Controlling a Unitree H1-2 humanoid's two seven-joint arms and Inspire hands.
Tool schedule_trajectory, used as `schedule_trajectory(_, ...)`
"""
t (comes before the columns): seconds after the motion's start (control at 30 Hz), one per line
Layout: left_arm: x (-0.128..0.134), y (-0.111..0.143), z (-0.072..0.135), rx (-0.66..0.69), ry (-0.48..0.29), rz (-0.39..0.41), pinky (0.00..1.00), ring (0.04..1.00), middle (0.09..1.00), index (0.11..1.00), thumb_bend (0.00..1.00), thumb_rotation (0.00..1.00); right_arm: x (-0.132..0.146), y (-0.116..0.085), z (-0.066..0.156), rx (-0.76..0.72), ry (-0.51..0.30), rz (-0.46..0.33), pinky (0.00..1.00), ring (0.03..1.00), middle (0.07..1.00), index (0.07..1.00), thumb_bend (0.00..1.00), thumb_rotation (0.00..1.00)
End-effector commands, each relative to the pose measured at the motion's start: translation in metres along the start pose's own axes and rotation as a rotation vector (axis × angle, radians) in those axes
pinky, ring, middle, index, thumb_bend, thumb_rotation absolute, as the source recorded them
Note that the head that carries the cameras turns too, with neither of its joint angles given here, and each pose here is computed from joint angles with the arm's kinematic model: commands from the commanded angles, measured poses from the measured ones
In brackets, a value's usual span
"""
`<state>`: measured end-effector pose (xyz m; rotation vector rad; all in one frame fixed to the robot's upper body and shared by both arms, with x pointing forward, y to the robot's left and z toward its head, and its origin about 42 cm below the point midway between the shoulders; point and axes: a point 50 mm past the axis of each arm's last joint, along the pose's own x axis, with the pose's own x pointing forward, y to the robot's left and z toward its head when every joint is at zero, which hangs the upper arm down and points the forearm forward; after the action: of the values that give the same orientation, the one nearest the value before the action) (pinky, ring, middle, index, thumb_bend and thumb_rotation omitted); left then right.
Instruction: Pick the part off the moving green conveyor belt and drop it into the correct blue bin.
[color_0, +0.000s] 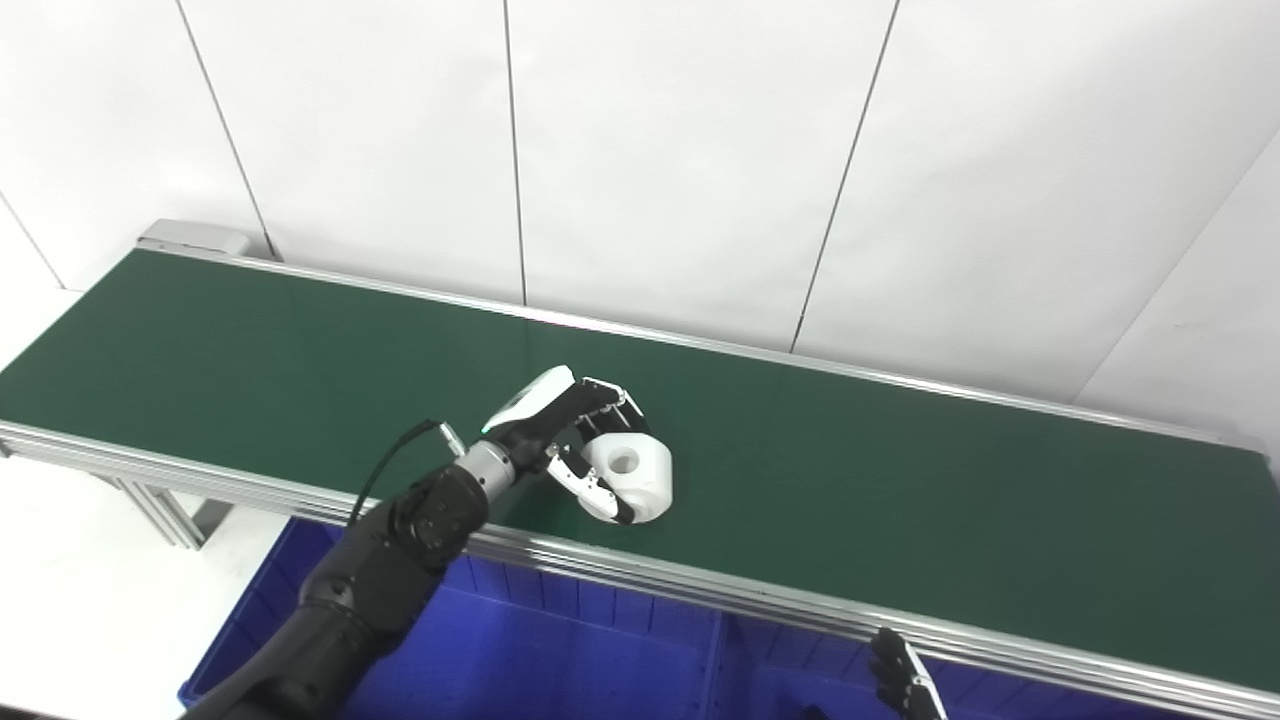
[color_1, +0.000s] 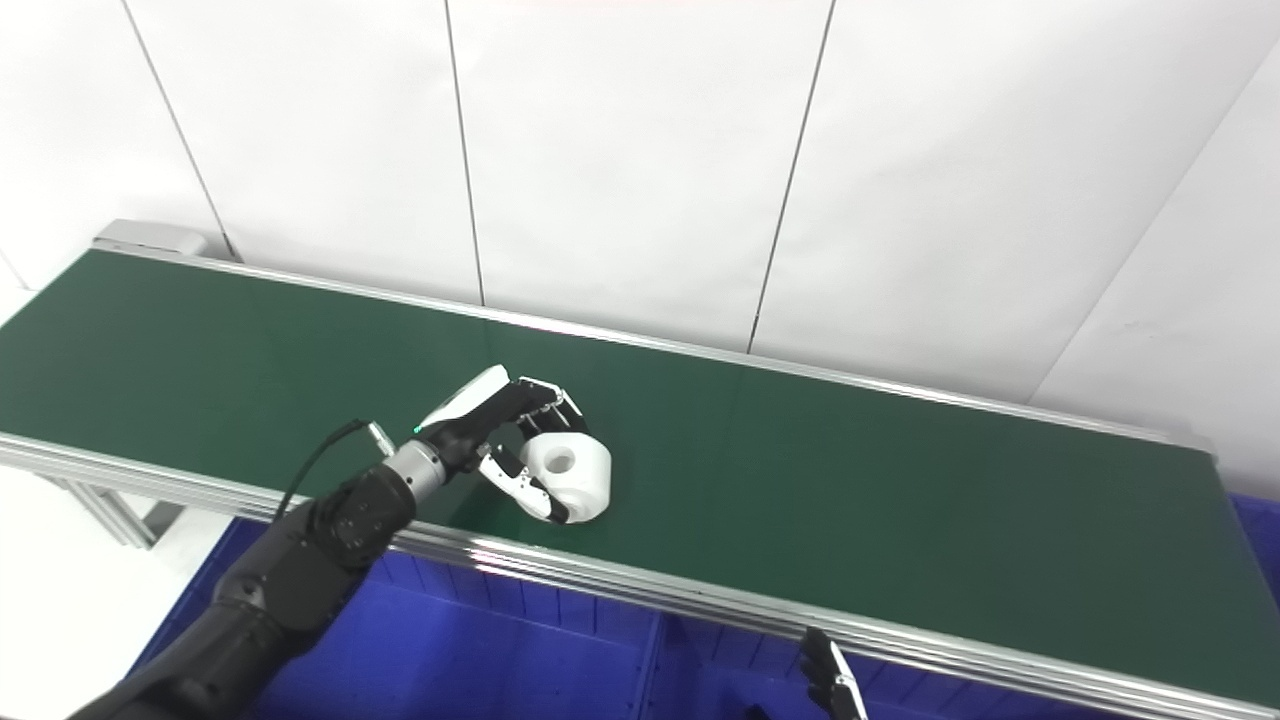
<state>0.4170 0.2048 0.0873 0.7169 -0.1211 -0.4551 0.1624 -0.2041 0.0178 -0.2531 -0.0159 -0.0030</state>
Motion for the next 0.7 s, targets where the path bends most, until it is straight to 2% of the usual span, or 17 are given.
schedule_trajectory(0.0,0.01,0.015,0.012,-0.006,-0.072,0.087,0.49,0.535,0.477,0.516,0.52,0.0,0.002,-0.001,0.013,0.014,-0.095,-0.013,0.85,0.872,0.89,0.909,0.88,0.52)
schedule_trajectory(0.2,0.009,0.011,0.012,-0.018,-0.087,0.12,0.49,0.536,0.477,0.517,0.52,0.0,0.001,0.0,0.016,0.019,-0.1,-0.015,0.84,0.865,0.889,0.908,0.86,0.52)
schedule_trajectory(0.33,-0.004,0.019,0.016,-0.037,-0.13,0.156,0.46,0.515,0.471,0.523,0.51,0.0,-0.001,0.001,0.019,0.008,-0.111,-0.021,0.83,0.864,0.89,0.909,0.86,0.53)
schedule_trajectory(0.47,-0.029,0.028,0.028,-0.095,-0.202,0.188,0.43,0.493,0.466,0.528,0.51,0.0,-0.002,0.003,0.023,0.026,-0.117,-0.02,0.84,0.87,0.894,0.908,0.87,0.53)
schedule_trajectory(0.67,-0.065,0.031,0.04,-0.147,-0.288,0.163,0.44,0.498,0.467,0.522,0.52,0.0,-0.002,0.007,0.033,0.044,-0.12,-0.019,0.87,0.871,0.886,0.905,0.88,0.53)
